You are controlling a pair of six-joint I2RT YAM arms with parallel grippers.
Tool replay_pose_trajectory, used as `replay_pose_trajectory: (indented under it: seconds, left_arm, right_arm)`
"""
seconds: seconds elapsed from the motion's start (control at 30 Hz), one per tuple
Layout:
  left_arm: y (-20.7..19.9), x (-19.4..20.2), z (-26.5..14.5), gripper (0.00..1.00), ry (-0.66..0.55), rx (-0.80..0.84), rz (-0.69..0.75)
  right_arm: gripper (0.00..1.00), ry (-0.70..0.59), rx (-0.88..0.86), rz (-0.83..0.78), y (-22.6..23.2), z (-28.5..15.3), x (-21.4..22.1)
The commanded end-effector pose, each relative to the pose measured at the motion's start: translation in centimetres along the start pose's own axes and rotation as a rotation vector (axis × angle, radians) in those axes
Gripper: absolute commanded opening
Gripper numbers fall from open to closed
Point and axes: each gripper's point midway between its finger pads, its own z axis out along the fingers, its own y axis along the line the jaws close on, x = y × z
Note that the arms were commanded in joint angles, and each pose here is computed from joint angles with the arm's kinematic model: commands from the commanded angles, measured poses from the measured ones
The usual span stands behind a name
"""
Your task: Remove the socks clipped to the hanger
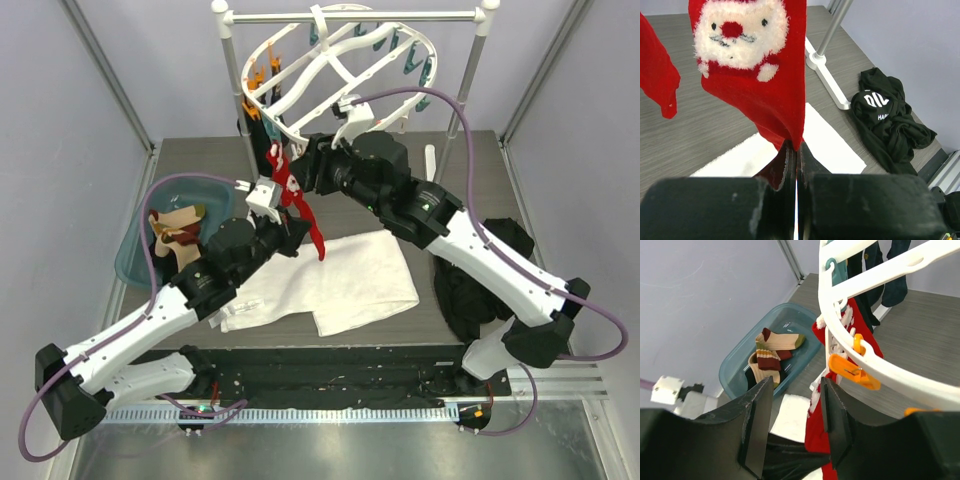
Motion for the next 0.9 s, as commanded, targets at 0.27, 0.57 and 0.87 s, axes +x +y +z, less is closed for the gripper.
replay_pose_trajectory:
  seconds: [0.27,0.57,0.87]
  left_arm:
    - [-0.4,-1.3,-0.7,0.0,-0.047,0.014,0.004]
    - [-0.3,-1.6,-0.9,0.0,-0.057,0.009,0.001]
    - [-0.4,-1.8,-0.7,0.0,-0.058,0.01,0.002]
  right_arm:
    - [0.5,-0.12,0.077,-0.009,-0.4,2.4,-3.0]
    - [0.5,-0.13,0.179,-0.044,-2.1,3.3,-3.0]
    - [0.5,-0.121,0.253,-0.033,-3.2,3.2,-2.9]
